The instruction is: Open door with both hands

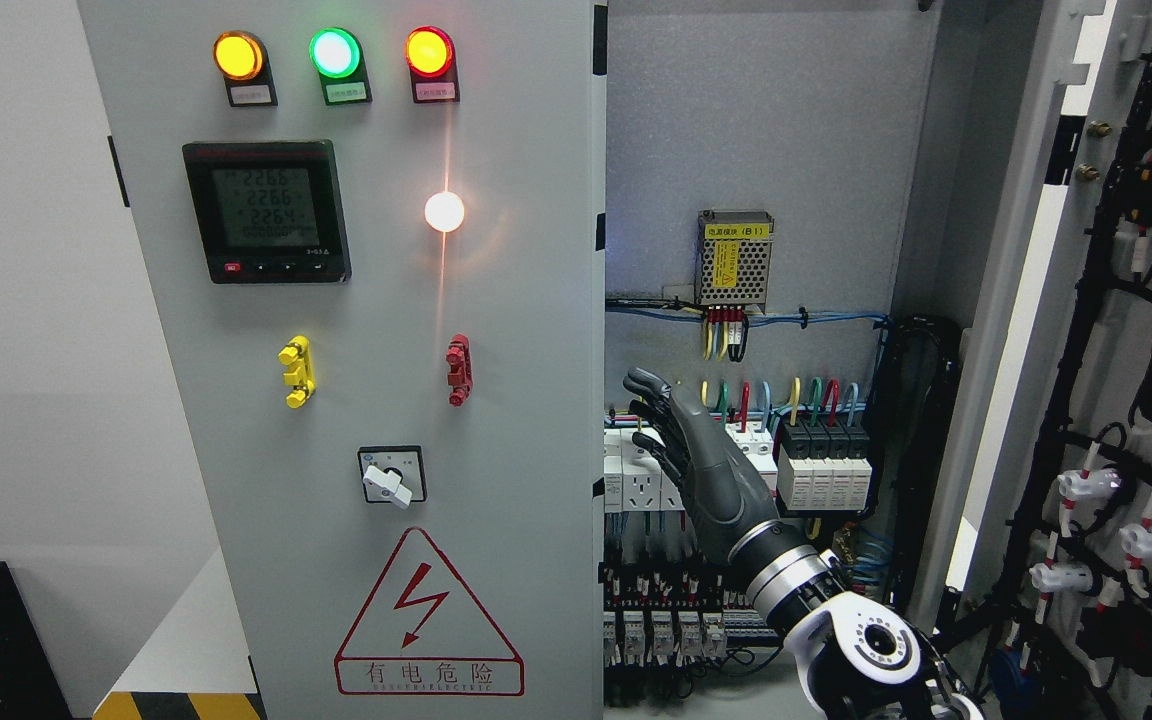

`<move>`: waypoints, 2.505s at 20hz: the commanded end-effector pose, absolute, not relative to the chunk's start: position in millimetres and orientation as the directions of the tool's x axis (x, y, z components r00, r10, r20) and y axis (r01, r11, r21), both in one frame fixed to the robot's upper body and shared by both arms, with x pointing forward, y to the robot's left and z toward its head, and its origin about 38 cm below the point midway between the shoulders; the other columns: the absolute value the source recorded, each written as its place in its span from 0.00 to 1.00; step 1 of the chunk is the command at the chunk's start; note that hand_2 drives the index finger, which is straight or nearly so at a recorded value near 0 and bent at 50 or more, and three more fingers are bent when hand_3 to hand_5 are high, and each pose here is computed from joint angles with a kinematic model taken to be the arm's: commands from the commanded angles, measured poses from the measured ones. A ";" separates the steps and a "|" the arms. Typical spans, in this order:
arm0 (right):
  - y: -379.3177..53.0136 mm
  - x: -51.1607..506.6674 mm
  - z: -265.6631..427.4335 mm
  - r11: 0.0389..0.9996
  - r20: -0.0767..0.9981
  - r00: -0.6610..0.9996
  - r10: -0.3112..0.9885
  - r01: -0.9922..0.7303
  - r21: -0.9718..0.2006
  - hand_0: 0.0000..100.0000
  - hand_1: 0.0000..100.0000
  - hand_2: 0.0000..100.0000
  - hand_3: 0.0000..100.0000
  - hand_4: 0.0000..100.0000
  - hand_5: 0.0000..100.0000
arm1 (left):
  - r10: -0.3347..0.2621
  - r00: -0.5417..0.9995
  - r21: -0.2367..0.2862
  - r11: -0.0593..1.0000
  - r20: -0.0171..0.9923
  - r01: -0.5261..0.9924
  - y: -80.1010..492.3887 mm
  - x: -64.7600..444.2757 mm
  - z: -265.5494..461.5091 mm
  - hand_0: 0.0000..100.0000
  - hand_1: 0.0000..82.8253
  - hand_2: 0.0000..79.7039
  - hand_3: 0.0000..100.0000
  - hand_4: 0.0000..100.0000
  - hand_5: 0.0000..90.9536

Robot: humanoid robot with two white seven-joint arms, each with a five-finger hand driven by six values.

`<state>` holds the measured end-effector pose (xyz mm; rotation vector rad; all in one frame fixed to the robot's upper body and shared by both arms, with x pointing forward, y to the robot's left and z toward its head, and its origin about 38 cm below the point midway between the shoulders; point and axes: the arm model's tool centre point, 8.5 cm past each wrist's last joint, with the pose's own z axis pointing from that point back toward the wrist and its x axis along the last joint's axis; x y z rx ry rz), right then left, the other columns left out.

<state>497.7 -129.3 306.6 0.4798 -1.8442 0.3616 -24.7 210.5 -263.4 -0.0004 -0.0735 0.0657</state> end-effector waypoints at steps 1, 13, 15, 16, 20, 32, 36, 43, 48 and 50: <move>-145.3 503.6 300.1 0.866 0.958 -0.254 -0.133 -0.499 -0.012 0.19 0.00 0.00 0.00 0.00 0.00 | 0.052 0.996 -0.005 0.999 0.073 -0.052 209.8 -24.7 -263.4 0.00 0.00 0.00 0.00 0.00 0.00; -133.7 499.2 308.2 0.780 0.955 -0.266 -0.133 -0.623 -0.065 0.19 0.00 0.00 0.00 0.00 0.00 | 0.052 0.996 -0.005 0.999 0.073 -0.052 209.8 -24.7 -263.4 0.00 0.00 0.00 0.00 0.00 0.00; -133.4 500.0 306.7 0.775 0.956 -0.261 -0.131 -0.629 -0.065 0.19 0.00 0.00 0.00 0.00 0.00 | 0.052 0.996 -0.005 0.999 0.073 -0.052 209.8 -24.7 -263.4 0.00 0.00 0.00 0.00 0.00 0.00; -132.9 500.8 306.7 0.773 0.957 -0.259 -0.131 -0.631 -0.064 0.19 0.00 0.00 0.00 0.00 0.00 | 0.052 0.996 -0.003 0.999 0.073 -0.052 210.8 -24.7 -263.4 0.00 0.00 0.00 0.00 0.00 0.00; -134.6 506.6 307.9 0.775 0.959 -0.248 -0.136 -0.630 -0.053 0.19 0.00 0.00 0.00 0.00 0.00 | 0.052 0.996 -0.003 0.999 0.072 -0.052 210.8 -25.2 -263.4 0.00 0.00 0.00 0.00 0.00 0.00; -134.9 515.9 306.4 0.740 0.964 -0.209 -0.164 -0.673 -0.020 0.19 0.00 0.00 0.00 0.00 0.00 | 0.052 0.996 -0.005 0.999 0.073 -0.052 209.9 -24.7 -263.4 0.00 0.00 0.00 0.00 0.00 0.00; -134.1 516.2 302.9 0.724 0.966 -0.199 -0.164 -0.689 -0.019 0.19 0.00 0.00 0.00 0.00 0.00 | 0.052 0.996 -0.003 0.999 0.073 -0.052 210.8 -24.7 -263.4 0.00 0.00 0.00 0.00 0.00 0.00; -131.7 515.3 309.1 0.691 0.964 -0.209 -0.165 -0.722 -0.038 0.19 0.00 0.00 0.00 0.00 0.00 | 0.052 0.996 -0.005 0.999 0.072 -0.052 209.8 -25.2 -263.4 0.00 0.00 0.00 0.00 0.00 0.00; -132.3 517.7 310.5 0.691 0.964 -0.207 -0.164 -0.721 -0.037 0.19 0.00 0.00 0.00 0.00 0.00 | 0.052 0.996 -0.005 0.999 0.072 -0.052 209.8 -25.2 -263.4 0.00 0.00 0.00 0.00 0.00 0.00; -131.8 517.8 310.6 0.690 0.965 -0.207 -0.163 -0.723 -0.038 0.19 0.00 0.00 0.00 0.00 0.00 | 0.052 0.996 -0.005 0.999 0.073 -0.052 209.9 -24.7 -263.4 0.00 0.00 0.00 0.00 0.00 0.00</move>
